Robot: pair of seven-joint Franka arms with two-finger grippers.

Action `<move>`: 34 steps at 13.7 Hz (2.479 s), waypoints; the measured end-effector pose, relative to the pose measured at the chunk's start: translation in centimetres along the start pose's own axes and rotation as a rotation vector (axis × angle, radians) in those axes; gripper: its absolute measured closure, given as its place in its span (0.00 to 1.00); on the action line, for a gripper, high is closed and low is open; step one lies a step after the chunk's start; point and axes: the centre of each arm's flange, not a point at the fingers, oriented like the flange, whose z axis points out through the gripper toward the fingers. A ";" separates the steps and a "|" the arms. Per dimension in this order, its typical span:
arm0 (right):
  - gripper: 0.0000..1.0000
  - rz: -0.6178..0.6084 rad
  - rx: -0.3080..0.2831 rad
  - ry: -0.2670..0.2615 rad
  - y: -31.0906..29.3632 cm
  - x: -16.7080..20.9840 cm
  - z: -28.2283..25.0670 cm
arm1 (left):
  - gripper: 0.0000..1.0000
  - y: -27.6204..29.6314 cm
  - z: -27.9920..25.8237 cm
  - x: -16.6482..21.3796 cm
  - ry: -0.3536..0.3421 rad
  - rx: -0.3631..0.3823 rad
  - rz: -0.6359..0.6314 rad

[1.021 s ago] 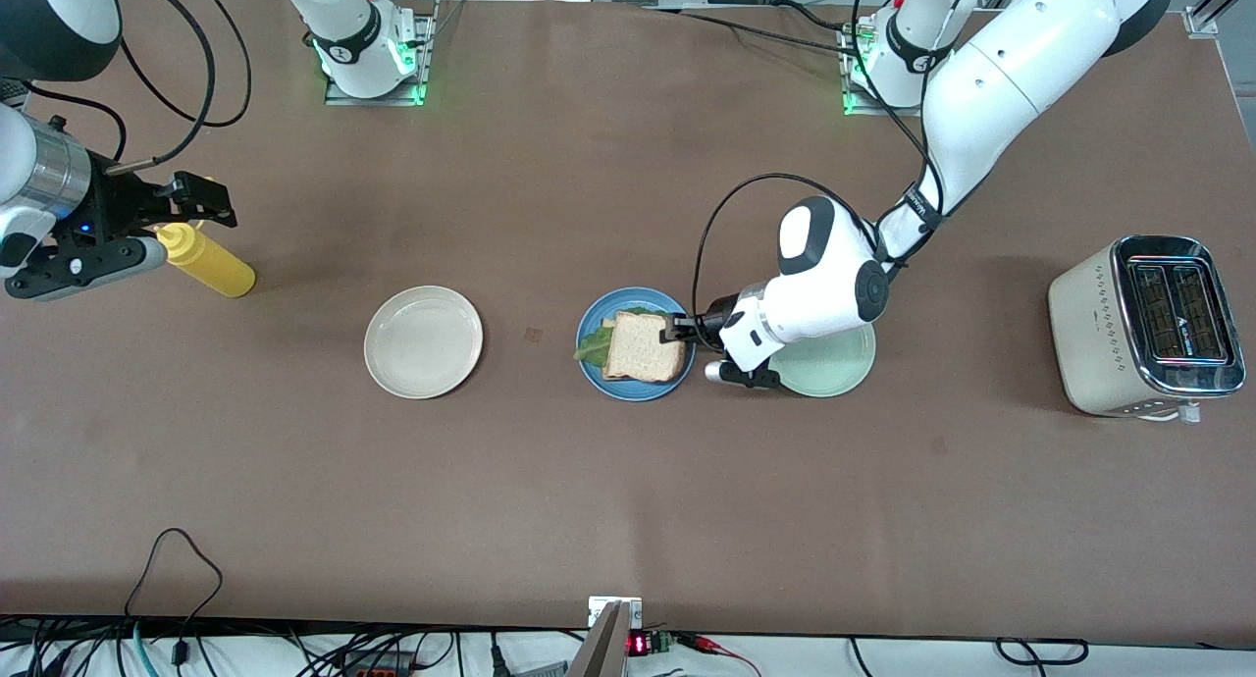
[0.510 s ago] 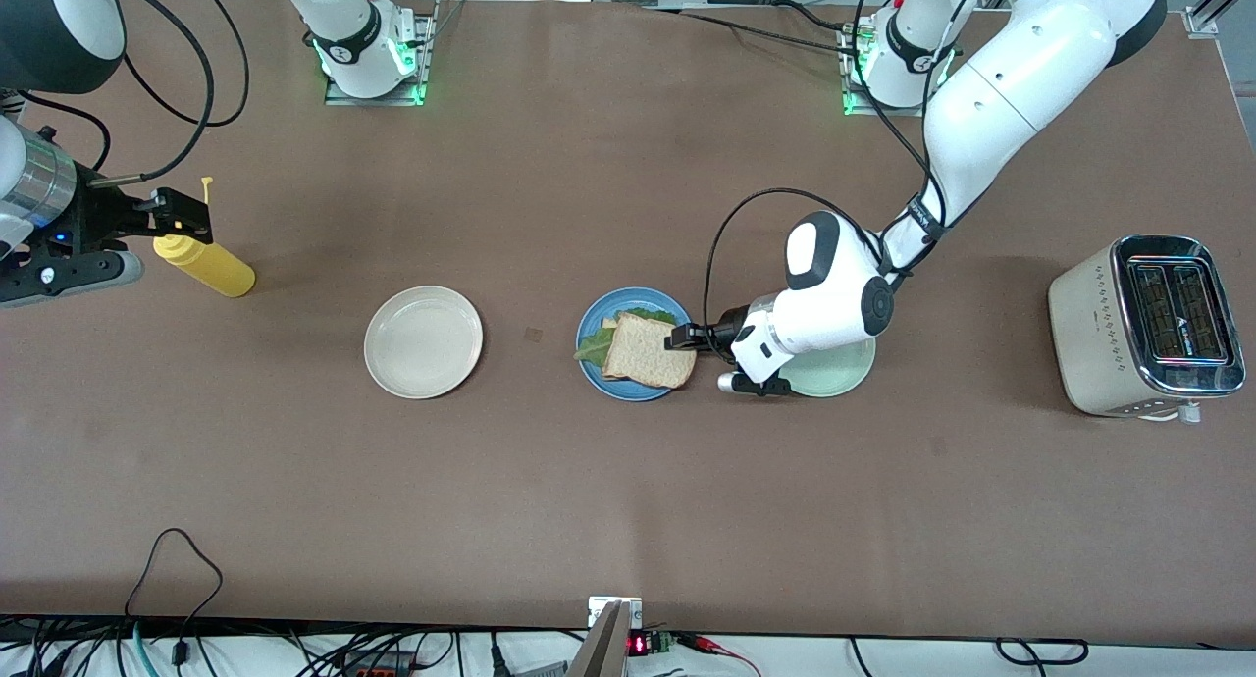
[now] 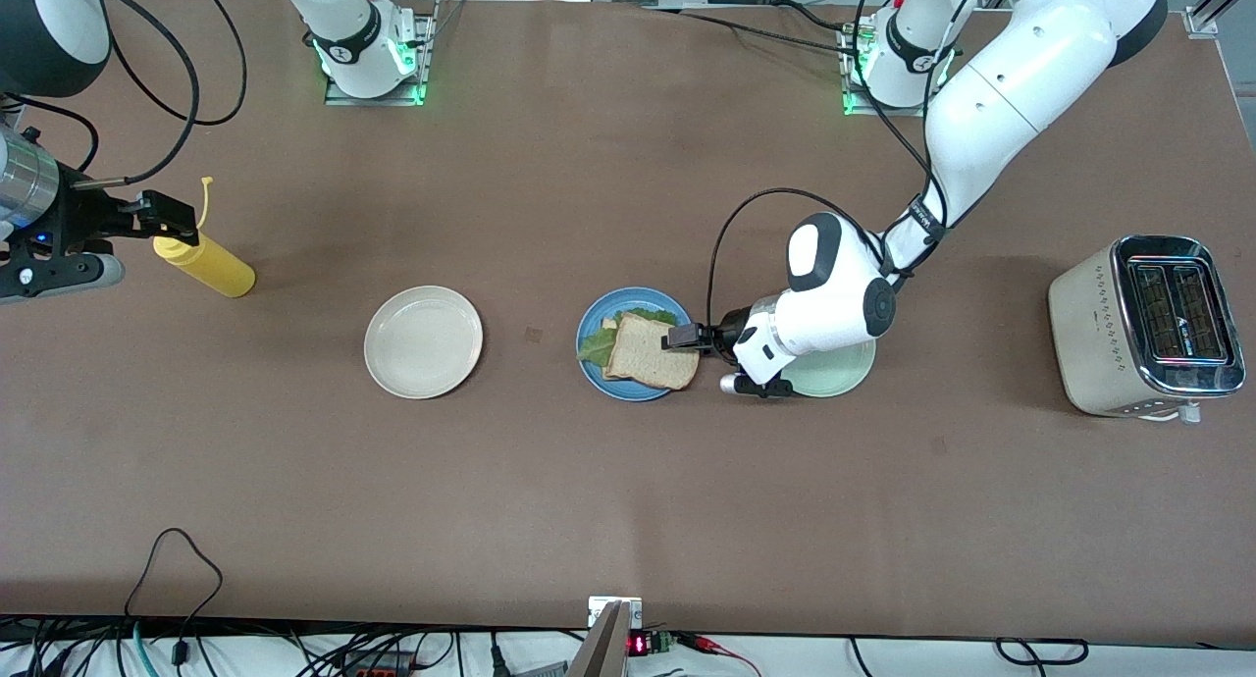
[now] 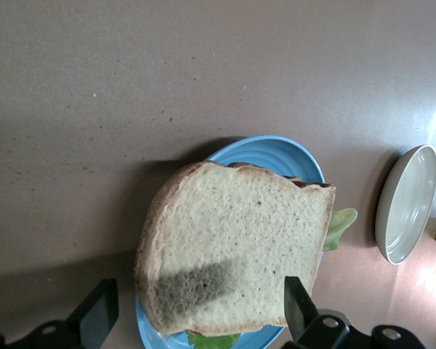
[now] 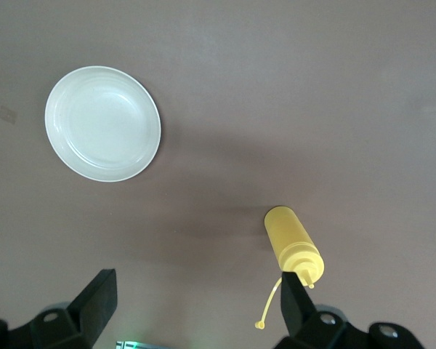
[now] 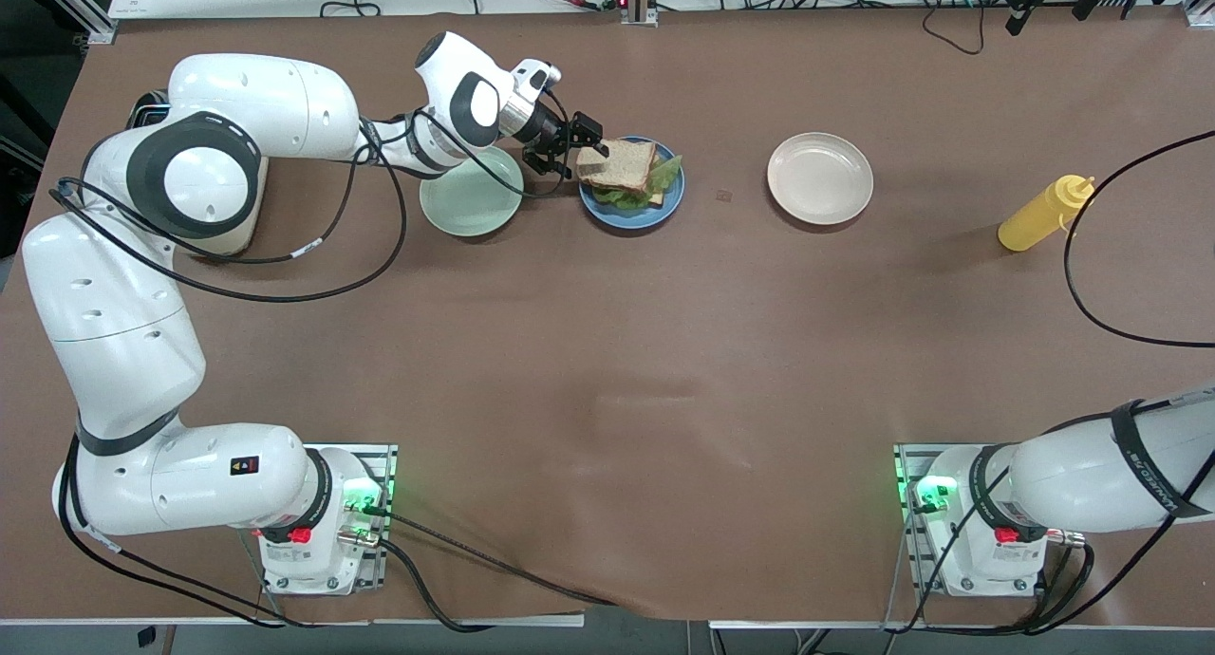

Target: Make sandwich in blue plate with both arms

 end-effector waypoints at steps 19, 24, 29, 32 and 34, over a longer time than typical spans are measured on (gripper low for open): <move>0.00 0.094 0.013 -0.007 2.1 -0.4 0.5 | 0.00 -3.4 -35.1 6.5 0.046 0.563 0.115; 0.00 0.093 0.013 -0.008 2.1 -0.4 0.5 | 0.00 -4.1 -42.7 5.3 0.132 0.711 0.080; 0.00 0.094 0.016 -0.008 2.0 -0.4 0.5 | 0.00 -1.9 -48.9 0.3 0.089 0.748 0.027; 0.00 0.118 0.041 -0.005 1.8 -0.4 0.5 | 0.00 -1.7 -50.7 -1.0 0.087 0.745 0.009; 0.00 0.126 0.045 -0.005 1.7 -0.4 0.5 | 0.00 -2.0 -50.7 -1.0 0.085 0.739 0.004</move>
